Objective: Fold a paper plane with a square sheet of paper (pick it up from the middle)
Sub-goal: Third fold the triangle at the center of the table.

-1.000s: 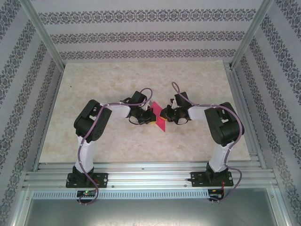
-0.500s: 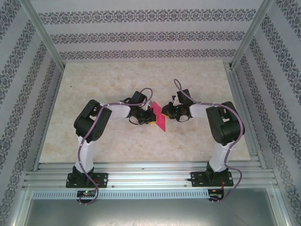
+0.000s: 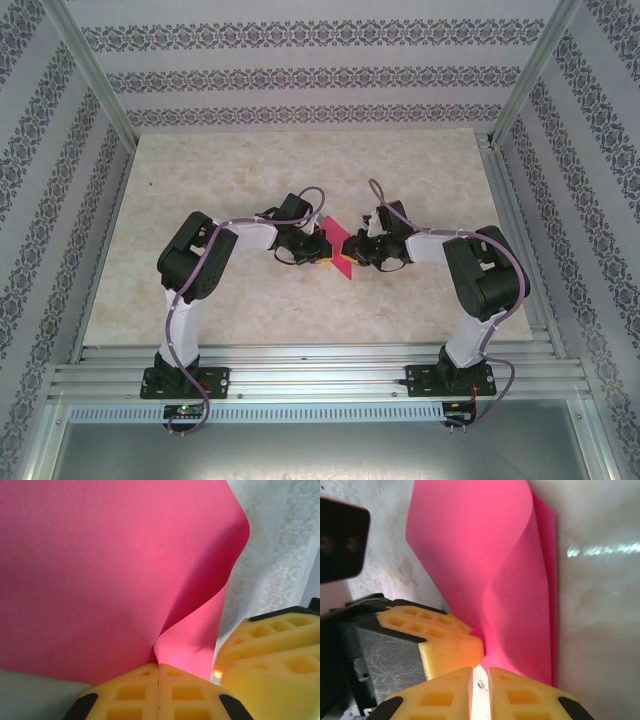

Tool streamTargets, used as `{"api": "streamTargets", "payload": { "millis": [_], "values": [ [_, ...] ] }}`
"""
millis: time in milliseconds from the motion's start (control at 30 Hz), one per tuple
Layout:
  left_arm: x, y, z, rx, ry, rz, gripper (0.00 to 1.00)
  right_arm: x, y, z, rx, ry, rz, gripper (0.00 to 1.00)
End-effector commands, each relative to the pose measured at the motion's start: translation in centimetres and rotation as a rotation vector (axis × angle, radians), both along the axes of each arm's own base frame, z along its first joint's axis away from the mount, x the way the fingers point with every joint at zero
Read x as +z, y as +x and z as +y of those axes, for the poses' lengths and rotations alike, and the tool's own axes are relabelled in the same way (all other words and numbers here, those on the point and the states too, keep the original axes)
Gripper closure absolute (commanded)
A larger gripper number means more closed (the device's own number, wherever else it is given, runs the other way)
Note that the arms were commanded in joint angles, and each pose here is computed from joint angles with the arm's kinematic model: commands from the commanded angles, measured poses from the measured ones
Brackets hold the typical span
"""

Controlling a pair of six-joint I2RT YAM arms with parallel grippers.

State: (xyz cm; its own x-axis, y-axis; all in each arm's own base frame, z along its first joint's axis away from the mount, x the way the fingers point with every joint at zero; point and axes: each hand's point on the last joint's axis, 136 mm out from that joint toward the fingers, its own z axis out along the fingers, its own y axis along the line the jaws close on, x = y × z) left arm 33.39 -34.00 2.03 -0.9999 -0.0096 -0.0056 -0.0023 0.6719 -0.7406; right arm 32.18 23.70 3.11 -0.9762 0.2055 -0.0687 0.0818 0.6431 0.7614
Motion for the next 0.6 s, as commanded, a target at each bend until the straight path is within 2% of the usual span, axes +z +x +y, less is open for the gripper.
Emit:
{"api": "streamTargets", "payload": {
  "millis": [0,167,267,567],
  "values": [
    [-2.6,-0.8,1.3,0.005,0.088,0.049,0.95,-0.6,-0.1,1.0,0.042,-0.002,-0.010,0.83],
    [-2.5,-0.8,1.4,0.004,0.089,0.049,0.95,-2.9,0.8,-1.8,-0.014,-0.183,0.012,0.83],
    [-2.7,-0.8,1.5,0.003,0.094,0.051,0.95,-3.0,1.6,-2.1,-0.032,-0.172,0.014,0.83],
    [-3.2,-0.9,1.6,-0.002,0.107,0.058,0.95,-0.5,4.0,-0.3,-0.043,-0.006,-0.029,0.81]
  ]
}}
